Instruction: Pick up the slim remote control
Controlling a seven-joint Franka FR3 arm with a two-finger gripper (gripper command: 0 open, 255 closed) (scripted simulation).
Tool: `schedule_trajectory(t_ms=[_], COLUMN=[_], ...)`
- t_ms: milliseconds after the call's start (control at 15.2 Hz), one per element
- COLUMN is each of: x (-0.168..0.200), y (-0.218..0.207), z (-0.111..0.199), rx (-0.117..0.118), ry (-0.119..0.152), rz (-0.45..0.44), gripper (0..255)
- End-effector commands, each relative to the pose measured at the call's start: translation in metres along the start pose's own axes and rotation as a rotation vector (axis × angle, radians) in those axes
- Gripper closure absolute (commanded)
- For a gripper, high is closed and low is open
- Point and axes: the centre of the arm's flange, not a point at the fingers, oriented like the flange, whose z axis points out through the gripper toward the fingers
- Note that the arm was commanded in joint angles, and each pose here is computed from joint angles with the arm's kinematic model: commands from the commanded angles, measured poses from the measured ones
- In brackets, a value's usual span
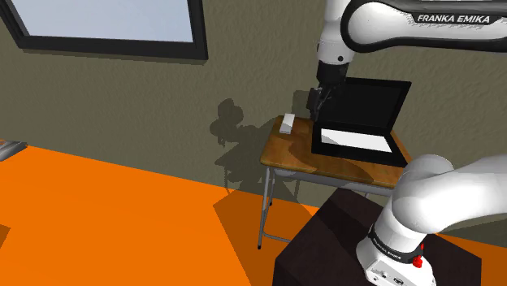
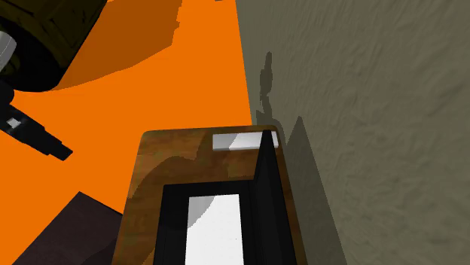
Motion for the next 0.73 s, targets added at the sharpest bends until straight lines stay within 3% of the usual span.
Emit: schedule_trajectory(t_ms=[0, 660], x=[0.000, 0.113], y=[0.000, 0.042], z=[0.000, 0.062], rx=[0.000, 0.011], ry=[0.000, -0.023], rz=[0.000, 0.229], gripper=[0, 0])
